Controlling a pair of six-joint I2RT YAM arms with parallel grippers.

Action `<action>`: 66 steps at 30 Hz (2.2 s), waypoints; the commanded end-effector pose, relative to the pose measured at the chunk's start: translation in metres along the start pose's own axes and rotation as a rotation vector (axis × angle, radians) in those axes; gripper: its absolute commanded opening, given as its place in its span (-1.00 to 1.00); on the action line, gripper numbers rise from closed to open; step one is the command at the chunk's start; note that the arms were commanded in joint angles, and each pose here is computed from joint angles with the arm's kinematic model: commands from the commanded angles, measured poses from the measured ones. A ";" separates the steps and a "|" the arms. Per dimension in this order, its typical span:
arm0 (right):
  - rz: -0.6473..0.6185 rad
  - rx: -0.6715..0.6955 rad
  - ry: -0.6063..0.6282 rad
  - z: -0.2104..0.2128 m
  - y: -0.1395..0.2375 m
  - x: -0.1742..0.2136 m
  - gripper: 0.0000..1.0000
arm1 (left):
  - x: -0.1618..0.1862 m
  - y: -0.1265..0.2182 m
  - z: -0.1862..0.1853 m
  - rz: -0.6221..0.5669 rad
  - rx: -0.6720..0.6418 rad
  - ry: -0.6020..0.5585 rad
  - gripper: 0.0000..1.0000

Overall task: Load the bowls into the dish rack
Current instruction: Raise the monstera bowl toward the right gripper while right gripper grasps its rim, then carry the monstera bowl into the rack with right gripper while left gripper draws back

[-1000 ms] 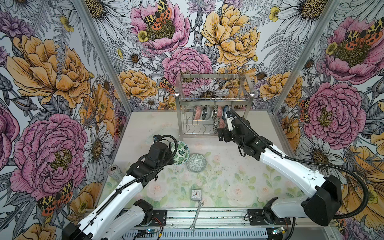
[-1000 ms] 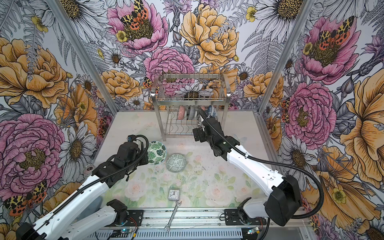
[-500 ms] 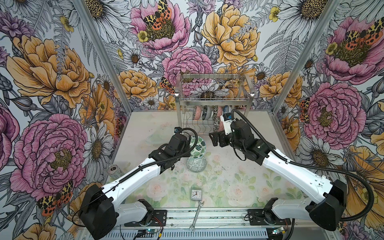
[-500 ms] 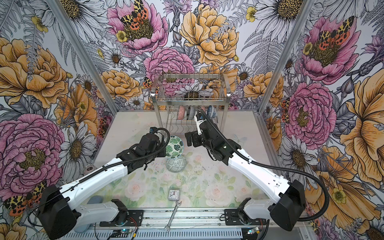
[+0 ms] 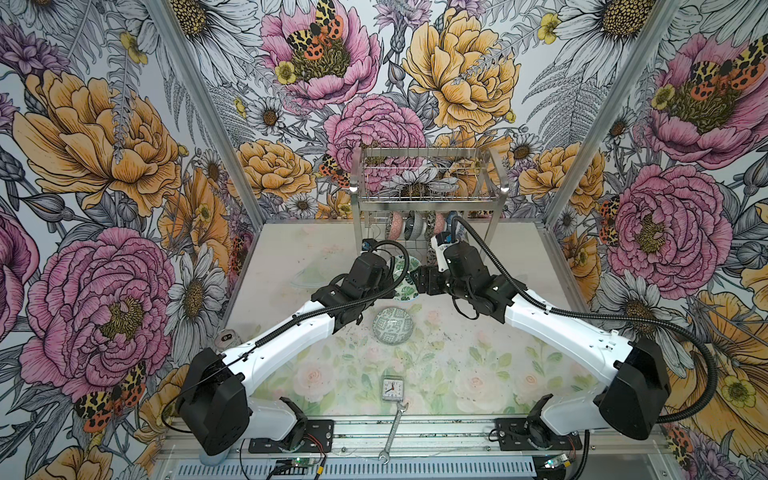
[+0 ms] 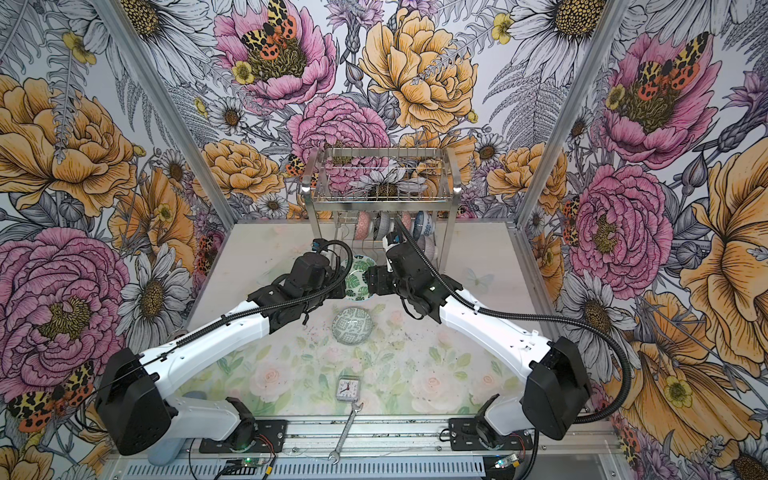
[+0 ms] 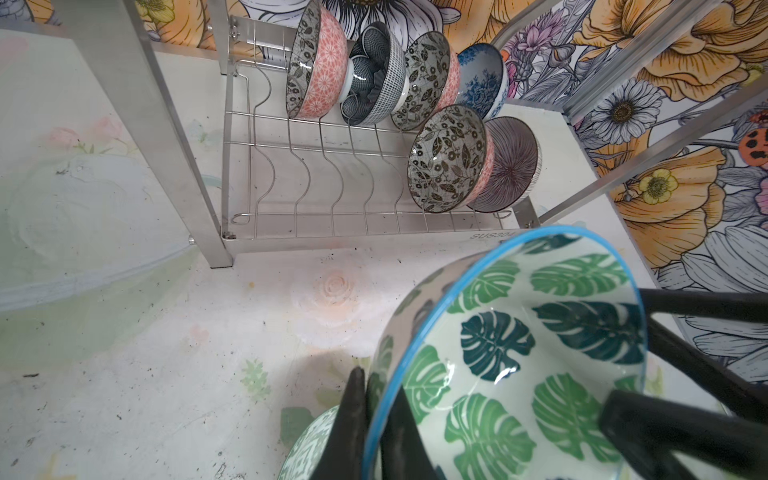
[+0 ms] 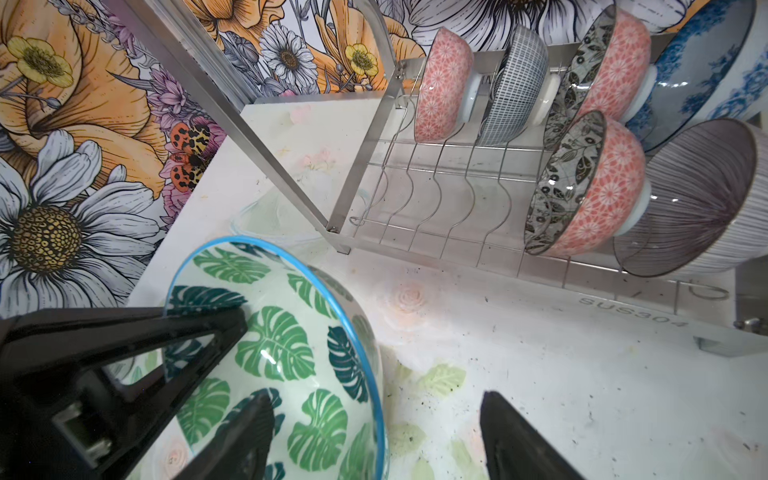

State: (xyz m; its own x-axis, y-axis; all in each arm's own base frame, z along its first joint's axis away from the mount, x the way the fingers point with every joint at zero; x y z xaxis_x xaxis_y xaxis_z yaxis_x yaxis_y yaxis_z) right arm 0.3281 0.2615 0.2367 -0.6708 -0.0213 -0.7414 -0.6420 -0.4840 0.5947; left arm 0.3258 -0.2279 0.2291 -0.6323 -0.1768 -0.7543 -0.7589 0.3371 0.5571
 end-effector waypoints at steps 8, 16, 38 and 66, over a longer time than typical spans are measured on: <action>-0.022 -0.080 -0.093 0.018 -0.012 -0.015 -0.08 | -0.031 0.012 -0.023 -0.096 0.089 0.018 -1.00; 0.001 -0.076 -0.099 0.017 -0.020 -0.008 -0.46 | -0.032 0.012 -0.031 -0.091 0.129 0.020 -1.00; -0.043 -0.049 -0.070 0.011 -0.014 -0.021 -1.00 | -0.025 0.011 -0.029 -0.085 0.139 0.025 -1.00; -0.107 0.480 0.225 -0.054 -0.001 -0.038 -1.00 | -0.021 0.052 0.075 -0.066 -0.113 0.035 0.97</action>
State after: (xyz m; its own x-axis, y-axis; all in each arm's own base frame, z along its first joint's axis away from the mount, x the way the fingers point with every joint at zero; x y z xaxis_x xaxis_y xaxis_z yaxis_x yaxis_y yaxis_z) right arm 0.3583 0.2254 0.2138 -0.6257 -0.1459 -0.7663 -0.7491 -0.1618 0.6424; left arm 0.3193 -0.1503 0.2579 -0.5616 -0.2579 -0.7862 -0.8246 0.2527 0.5061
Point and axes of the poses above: each gripper's point midway between its finger pads, its own y axis back along the fingers, its own z axis along the line the jaws close on, x = y × z, the point moved 2 cm from there along y, back along the fingers, and after that the axes turned 3 degrees about y, right-handed, at the moved point
